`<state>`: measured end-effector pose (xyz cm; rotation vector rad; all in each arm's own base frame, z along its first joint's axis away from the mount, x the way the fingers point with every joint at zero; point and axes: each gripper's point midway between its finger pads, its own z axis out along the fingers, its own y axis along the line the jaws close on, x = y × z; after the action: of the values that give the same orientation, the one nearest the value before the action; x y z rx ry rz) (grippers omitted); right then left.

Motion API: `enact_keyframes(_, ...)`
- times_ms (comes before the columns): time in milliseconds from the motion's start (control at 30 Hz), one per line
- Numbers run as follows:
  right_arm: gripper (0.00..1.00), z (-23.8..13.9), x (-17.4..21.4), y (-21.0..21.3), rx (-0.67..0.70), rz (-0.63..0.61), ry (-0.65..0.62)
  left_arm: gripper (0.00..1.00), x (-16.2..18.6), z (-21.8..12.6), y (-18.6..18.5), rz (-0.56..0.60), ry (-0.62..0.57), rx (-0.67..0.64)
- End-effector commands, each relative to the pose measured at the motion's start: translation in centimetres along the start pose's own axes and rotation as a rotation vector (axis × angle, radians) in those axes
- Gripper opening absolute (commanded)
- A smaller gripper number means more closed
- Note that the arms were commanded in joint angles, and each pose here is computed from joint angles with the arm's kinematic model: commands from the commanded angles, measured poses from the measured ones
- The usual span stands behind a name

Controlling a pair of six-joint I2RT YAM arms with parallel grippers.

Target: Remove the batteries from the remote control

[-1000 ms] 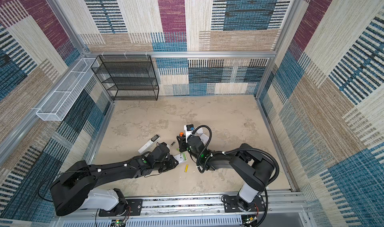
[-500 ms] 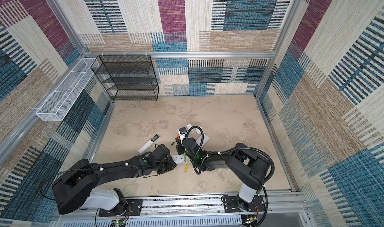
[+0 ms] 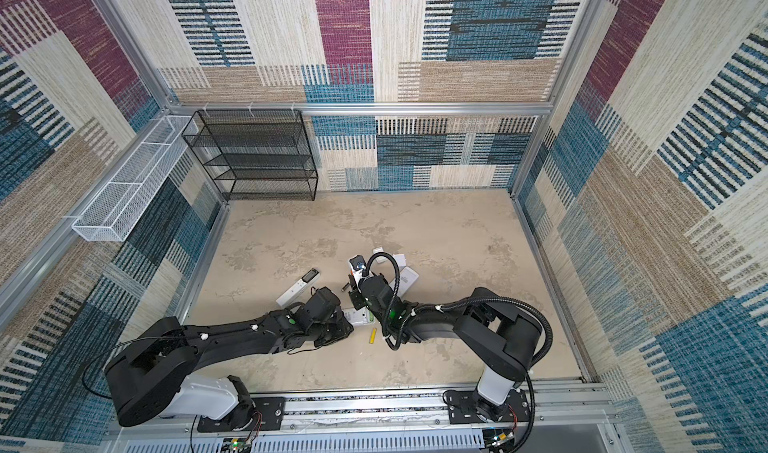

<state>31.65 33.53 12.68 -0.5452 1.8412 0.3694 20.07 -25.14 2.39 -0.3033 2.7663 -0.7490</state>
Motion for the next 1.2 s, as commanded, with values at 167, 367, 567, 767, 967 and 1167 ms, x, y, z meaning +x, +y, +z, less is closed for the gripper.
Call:
enact_keyframes(167, 0.0, -1.3, -2.5, -1.0, 0.023, 0.141, -0.065, 0.28, 0.7, -0.3, 2.2, 0.001, 0.021, -0.092)
enact_keyframes(367, 0.0, -2.1, -2.5, -3.3, 0.026, 0.333, -0.056, 0.28, 0.3, -1.0, 0.4, 0.035, 0.003, -0.041)
enact_keyframes(567, 0.0, -2.0, -0.5, -5.8, 0.031, 0.486, -0.012, 0.28, -0.2, -1.7, -1.3, 0.063, -0.014, 0.0)
enact_keyframes(767, 0.0, -1.8, 0.5, -5.7, 0.006, 0.539, 0.015, 0.3, -1.0, -2.3, -1.9, 0.061, -0.056, 0.029)
enact_keyframes(967, 0.0, -1.7, 1.7, -5.3, -0.01, 0.565, 0.045, 0.31, -1.6, -2.2, -2.1, 0.061, -0.078, 0.021)
enact_keyframes(1167, 0.0, -1.5, 2.2, -5.4, -0.003, 0.561, 0.053, 0.31, -1.6, -1.3, -2.0, 0.054, -0.067, 0.002)
